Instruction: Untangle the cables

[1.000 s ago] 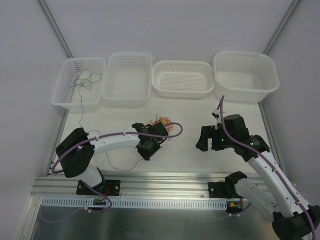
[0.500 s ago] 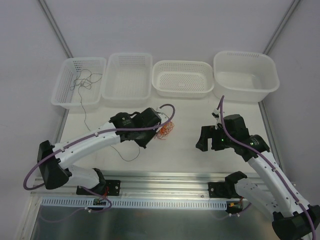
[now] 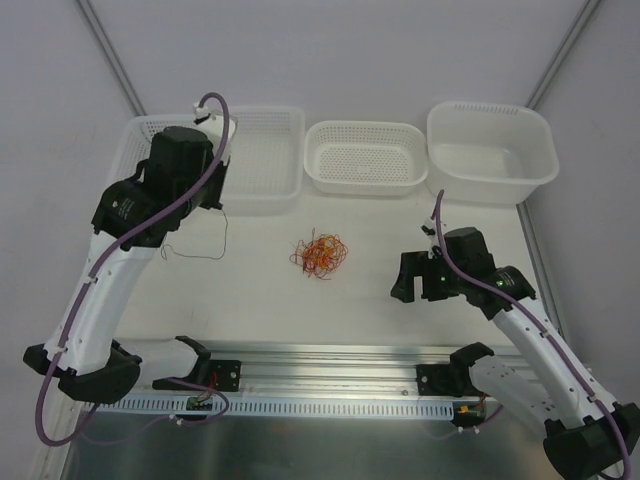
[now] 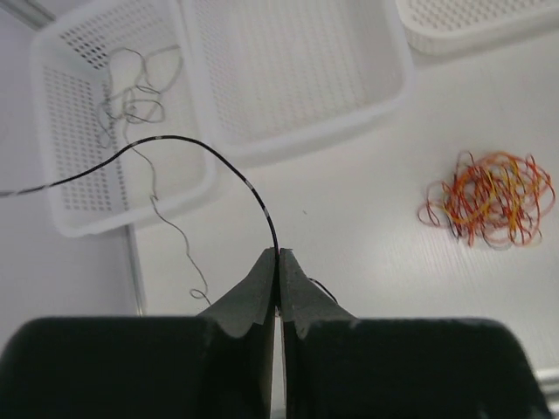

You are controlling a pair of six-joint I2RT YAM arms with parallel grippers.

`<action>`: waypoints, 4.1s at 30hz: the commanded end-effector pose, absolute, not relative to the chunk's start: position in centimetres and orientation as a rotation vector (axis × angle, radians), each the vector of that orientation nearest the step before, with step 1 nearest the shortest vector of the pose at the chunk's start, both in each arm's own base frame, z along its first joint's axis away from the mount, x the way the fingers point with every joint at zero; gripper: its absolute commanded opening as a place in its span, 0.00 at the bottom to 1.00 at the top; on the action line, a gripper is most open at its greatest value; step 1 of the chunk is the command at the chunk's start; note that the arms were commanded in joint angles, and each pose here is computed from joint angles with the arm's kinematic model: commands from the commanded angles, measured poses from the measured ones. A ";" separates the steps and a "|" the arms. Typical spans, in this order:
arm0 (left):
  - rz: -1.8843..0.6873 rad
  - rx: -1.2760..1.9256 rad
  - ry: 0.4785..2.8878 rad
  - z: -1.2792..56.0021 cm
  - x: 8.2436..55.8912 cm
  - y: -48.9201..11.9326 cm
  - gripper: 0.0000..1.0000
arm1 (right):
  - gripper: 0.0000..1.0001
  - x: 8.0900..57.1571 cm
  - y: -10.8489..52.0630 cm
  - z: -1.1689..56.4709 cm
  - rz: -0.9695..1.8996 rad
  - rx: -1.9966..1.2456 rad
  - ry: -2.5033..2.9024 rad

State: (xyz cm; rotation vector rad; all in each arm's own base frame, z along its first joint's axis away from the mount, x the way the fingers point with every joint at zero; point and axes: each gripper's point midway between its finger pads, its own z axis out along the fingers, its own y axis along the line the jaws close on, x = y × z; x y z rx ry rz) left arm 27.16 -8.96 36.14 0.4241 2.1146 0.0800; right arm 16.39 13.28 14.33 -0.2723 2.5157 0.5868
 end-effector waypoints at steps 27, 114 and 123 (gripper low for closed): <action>0.532 -0.269 2.047 29.3 56.5 15.2 0.11 | 0.97 19.2 16.4 13.1 0.668 -0.325 2.670; -0.407 -1.264 1.454 21.5 35.7 18.7 0.00 | 0.98 15.8 15.9 17.9 0.778 -0.362 2.484; -0.281 -1.077 1.573 24.2 42.8 16.0 0.00 | 0.97 16.1 15.8 17.4 0.761 -0.357 2.492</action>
